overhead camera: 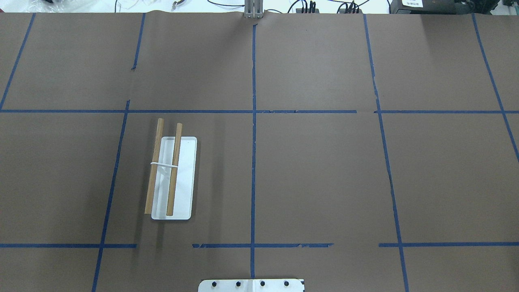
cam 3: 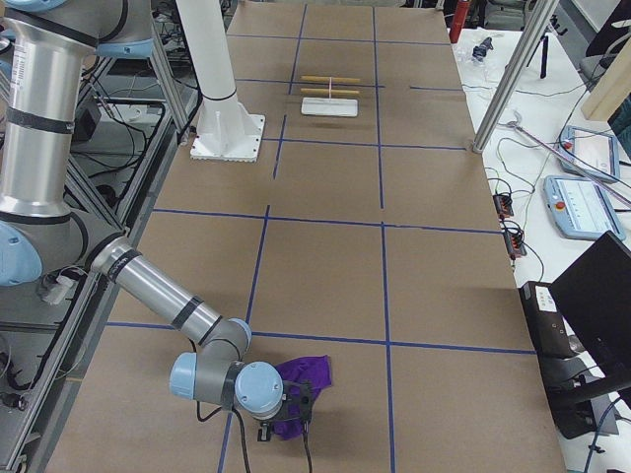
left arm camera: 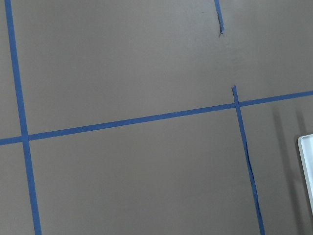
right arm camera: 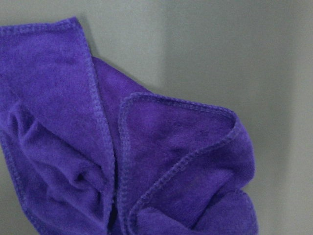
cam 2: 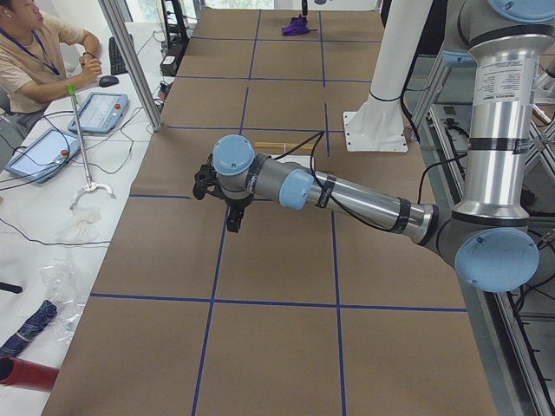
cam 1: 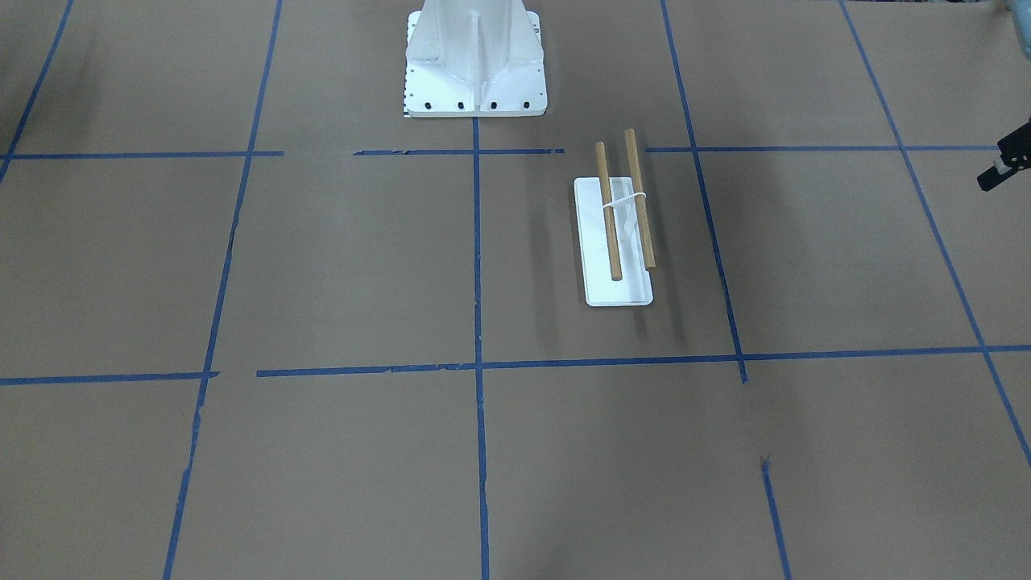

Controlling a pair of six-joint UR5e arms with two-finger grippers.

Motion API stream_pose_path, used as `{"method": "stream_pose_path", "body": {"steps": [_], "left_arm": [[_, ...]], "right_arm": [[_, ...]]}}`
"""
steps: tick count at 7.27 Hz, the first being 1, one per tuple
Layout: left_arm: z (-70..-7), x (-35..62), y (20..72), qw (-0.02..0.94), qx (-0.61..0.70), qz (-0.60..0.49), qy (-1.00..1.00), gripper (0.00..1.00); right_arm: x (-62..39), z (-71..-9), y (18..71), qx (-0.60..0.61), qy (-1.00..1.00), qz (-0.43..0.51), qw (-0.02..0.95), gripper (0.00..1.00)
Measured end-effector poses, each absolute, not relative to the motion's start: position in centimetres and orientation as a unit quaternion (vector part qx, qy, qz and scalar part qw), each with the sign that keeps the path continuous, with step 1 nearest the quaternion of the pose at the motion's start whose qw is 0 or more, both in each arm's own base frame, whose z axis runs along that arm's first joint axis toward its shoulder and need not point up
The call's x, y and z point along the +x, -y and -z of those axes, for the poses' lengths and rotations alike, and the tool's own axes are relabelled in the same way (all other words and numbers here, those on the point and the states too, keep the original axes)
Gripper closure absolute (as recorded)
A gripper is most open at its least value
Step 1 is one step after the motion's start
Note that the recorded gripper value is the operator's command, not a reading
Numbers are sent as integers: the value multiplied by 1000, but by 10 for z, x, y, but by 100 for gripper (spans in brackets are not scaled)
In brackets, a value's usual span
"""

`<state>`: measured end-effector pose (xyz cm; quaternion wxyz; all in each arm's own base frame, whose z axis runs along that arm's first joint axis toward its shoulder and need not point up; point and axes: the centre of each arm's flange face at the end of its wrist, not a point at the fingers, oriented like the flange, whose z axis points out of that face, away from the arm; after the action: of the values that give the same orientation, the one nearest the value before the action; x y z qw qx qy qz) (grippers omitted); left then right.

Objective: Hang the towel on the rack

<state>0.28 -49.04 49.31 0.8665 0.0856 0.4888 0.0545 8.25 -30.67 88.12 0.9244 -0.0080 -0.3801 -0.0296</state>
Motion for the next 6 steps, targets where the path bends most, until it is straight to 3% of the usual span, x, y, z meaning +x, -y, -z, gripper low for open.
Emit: {"method": "stream_pose_path", "body": {"steps": [3,6], "left_arm": [[-499,3,491,867,81,-52,-488,0],[-509,4,495,868,78,-52,-488,0]], "right_arm": [[83,-863,318,12,392,32,919,100],[112,-769,342,87,415,10,906,100]]}}
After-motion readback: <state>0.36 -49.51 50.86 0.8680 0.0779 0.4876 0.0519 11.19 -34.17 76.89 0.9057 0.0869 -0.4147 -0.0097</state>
